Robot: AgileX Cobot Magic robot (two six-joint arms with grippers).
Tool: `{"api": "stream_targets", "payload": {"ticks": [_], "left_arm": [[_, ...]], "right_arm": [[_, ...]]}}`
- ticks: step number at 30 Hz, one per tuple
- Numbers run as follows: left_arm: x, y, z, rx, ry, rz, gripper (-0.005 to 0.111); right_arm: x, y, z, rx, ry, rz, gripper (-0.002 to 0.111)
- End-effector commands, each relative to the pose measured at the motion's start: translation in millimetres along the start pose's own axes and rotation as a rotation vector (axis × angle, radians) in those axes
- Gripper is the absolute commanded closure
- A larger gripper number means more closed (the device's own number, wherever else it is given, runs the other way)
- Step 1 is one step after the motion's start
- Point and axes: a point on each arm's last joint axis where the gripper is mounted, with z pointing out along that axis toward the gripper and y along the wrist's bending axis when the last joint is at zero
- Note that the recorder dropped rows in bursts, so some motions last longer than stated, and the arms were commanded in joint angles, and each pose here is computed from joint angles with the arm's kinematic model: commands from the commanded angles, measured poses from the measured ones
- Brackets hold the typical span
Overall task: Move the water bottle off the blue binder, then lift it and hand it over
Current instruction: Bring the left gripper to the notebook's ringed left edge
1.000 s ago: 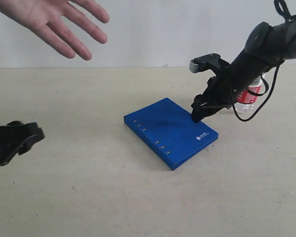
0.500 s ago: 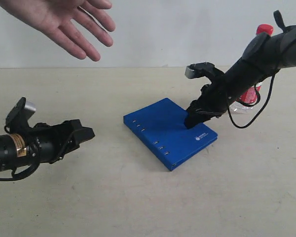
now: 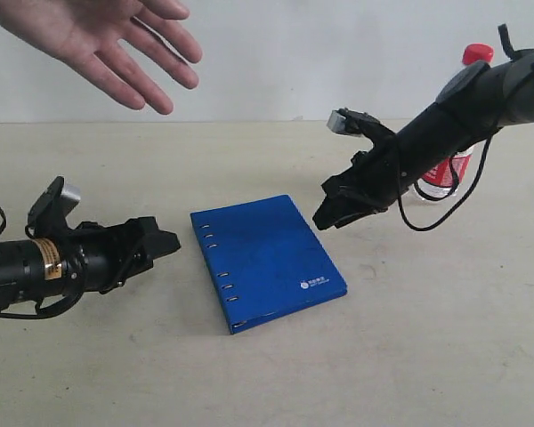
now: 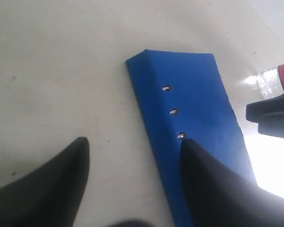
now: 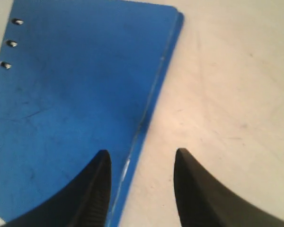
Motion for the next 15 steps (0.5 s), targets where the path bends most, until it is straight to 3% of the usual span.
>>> {"api": "stream_targets", "payload": {"ticks": [1,3,6,8,15], "left_arm": [[0.2,-2.4,3.5,0.013,0.008,0.013,0.053],[-0.6,-2.8,6.3,0.021,0.019,0.023,0.053],[-1.4,-3.5,13.6,0.047,0.05,0.015,0.053],[-1.2,-3.4,19.1,0.067,0.075,0.008,0.053],[-8.8,-18.3,35.4,0.249,0.143,-0.014,0.053]], "right_arm": [[-4.0,-3.2,-4.6,0.054,-0.035,0.092,0.07],[-2.1,-5.2,-1.2,0.05,-0.026,0.11,0.065],[3.1,-8.6,7.6,0.033,0.002,0.15,0.045],[6.1,-11.0,13.1,0.019,0.014,0.176,0.039],[10.7,-5.7,27.7,-0.158,0.016,0.271,0.057]]}}
